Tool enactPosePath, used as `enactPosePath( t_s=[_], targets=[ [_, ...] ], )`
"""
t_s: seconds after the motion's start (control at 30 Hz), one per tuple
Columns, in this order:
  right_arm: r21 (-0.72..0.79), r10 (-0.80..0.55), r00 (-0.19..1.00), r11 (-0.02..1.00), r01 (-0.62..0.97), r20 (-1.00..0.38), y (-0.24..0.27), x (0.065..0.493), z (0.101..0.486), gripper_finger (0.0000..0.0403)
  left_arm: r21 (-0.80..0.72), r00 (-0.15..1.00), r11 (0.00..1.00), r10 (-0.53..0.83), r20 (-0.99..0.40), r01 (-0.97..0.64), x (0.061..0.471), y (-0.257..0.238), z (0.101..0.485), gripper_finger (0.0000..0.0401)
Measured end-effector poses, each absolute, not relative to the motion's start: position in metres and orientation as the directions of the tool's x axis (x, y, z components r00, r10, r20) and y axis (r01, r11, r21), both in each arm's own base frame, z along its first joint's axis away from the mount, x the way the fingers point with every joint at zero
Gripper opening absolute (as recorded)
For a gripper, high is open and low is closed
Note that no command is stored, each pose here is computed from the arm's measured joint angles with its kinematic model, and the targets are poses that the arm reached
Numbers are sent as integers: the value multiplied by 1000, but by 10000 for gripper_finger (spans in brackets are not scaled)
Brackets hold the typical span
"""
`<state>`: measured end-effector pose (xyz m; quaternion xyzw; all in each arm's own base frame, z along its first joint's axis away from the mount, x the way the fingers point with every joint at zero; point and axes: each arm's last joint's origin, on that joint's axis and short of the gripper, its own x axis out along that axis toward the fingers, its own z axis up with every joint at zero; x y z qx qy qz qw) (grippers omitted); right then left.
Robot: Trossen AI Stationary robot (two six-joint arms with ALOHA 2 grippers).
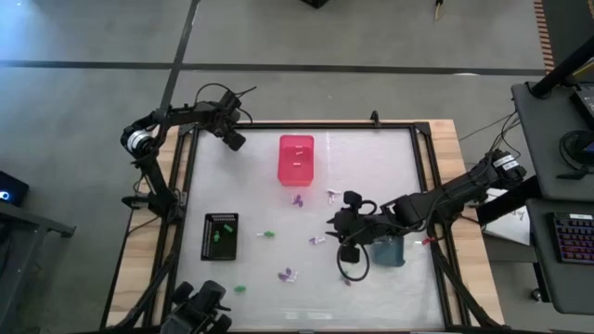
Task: Sort Halloween decoration
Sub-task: Put the bone toy into the red bin
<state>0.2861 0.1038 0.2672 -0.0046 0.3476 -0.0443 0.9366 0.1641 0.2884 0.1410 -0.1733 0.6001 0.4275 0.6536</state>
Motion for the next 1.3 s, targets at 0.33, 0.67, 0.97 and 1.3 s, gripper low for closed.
enactPosePath(
  t_s=[0.33, 0.67, 0.97, 1.3],
  targets=[
    [-39, -85, 755, 996, 79, -650, 104, 286, 267, 128, 268, -70, 578, 342, -937, -770, 164, 289, 140, 31],
    [-38, -84, 755, 996, 78, -650, 104, 286, 267, 128, 230, -34, 585, 327, -944, -778, 163, 286, 145, 2],
    [-36, -83, 757, 996, 78, -648, 104, 286, 268, 128, 65, 144, 618, 283, -948, -784, 164, 274, 173, 0],
    [-34, -82, 759, 996, 79, -646, 104, 286, 268, 128, 28, 276, 695, 322, -905, -719, 187, 232, 211, 0]
  ],
)
